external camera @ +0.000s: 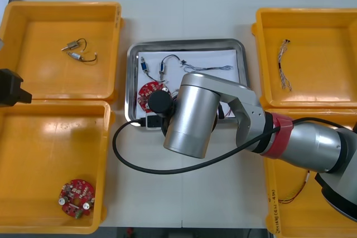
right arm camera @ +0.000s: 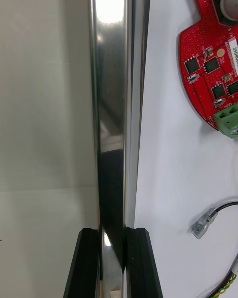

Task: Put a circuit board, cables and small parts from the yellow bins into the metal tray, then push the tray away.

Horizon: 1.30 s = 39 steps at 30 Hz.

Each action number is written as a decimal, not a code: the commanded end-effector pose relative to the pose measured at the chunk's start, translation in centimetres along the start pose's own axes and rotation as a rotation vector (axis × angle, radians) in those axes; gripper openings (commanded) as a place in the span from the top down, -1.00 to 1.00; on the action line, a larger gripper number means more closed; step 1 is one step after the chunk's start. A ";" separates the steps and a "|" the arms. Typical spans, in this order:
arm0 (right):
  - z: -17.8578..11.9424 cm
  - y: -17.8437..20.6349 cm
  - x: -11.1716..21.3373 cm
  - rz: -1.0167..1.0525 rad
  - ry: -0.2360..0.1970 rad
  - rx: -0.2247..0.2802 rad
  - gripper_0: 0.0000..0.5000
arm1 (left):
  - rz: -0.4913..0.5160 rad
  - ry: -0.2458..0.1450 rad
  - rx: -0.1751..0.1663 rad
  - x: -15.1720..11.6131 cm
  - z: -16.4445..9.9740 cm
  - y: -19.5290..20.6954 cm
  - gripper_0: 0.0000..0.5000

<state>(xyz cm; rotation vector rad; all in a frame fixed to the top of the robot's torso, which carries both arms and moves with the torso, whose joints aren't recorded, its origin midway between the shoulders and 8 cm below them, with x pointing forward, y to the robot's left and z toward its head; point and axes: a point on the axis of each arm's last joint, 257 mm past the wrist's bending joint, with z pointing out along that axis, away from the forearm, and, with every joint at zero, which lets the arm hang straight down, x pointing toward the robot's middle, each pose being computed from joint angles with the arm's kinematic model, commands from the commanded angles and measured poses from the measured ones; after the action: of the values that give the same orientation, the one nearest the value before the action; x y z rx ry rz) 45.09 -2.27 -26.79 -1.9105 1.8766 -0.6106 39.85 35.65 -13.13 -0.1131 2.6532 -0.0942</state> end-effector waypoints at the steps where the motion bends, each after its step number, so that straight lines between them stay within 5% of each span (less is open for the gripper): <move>1: -0.9 -2.7 -0.8 -0.012 -0.012 0.054 1.00 | 0.053 -0.021 -0.041 0.0 -1.0 1.4 -1.00; 11: -1.2 -6.4 -1.3 -0.005 0.023 0.105 1.00 | 0.053 -0.021 -0.041 0.0 -1.0 1.4 -1.00; 39: -0.9 -13.0 -3.3 0.035 -0.041 0.188 1.00 | 0.053 -0.021 -0.041 0.0 -1.0 1.4 -1.00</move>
<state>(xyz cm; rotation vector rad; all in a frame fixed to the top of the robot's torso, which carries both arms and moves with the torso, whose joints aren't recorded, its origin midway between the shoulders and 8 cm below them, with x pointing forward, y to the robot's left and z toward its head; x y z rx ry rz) 54.77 -1.40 -21.54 -1.7579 1.8388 -0.7020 39.86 35.65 -13.12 -0.1130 2.6529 -0.0935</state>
